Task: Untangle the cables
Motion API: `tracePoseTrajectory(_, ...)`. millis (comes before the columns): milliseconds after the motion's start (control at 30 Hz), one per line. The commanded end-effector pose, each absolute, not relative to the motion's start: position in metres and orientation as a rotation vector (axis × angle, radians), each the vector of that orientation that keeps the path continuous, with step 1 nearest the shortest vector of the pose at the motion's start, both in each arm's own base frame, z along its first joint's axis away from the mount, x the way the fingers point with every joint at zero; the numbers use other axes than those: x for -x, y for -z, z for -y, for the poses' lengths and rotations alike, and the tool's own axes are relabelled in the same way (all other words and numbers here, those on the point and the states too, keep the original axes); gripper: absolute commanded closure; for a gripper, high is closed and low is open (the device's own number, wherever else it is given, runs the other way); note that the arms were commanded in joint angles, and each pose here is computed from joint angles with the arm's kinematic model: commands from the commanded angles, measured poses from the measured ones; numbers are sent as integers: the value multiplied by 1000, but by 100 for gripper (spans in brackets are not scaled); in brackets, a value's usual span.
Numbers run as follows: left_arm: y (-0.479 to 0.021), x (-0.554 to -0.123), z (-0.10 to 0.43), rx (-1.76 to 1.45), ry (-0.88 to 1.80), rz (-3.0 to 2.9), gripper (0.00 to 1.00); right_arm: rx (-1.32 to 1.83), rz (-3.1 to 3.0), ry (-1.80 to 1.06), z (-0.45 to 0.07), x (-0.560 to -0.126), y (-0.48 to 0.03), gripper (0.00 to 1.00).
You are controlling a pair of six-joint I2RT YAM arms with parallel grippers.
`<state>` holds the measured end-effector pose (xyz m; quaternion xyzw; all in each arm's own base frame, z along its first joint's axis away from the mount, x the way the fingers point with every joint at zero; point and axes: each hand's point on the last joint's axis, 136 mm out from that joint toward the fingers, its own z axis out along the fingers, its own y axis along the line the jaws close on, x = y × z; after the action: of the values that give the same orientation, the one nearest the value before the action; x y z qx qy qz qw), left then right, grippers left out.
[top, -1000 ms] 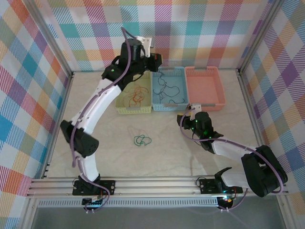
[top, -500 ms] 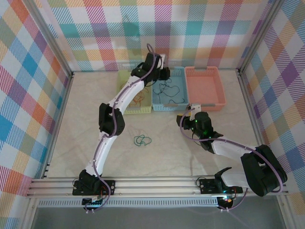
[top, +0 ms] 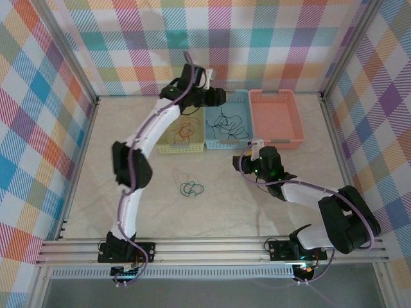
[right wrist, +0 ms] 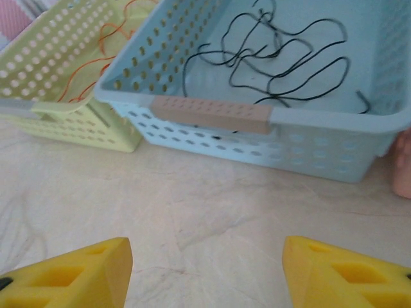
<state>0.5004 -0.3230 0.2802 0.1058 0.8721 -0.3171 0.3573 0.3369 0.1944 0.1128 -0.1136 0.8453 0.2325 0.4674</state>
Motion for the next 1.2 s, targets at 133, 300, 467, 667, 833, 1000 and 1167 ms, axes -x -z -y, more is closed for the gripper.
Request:
tracePoseTrajectory(133, -353, -379, 258, -153, 972, -1992, 45, 526, -1975, -852, -246, -322, -133, 39)
tracePoseTrajectory(300, -294, -304, 215, -59, 967, -2047, 43, 768, -1929, -952, -287, -298, -135, 39)
tracePoseTrajectory(467, -241, -255, 173, 60, 905, -2100, 39, 1054, -1854, -967, -324, -263, -129, 38)
tracePoseTrajectory(667, -211, -229, 151, 100, 855, -2145, 37, 1285, -1869, -962, -350, -238, -106, 35)
tracePoseTrajectory(833, -209, -226, 150, 98, 855, -2148, 36, 1421, -1916, -950, -363, -223, -87, 35)
tracePoseTrajectory(1000, -209, -227, 152, 87, 854, -2149, 36, 1486, -1954, -915, -369, -219, -73, 35)
tracePoseTrajectory(1167, -207, -228, 154, 87, 868, -2148, 36, 1566, -1970, -906, -377, -210, -64, 36)
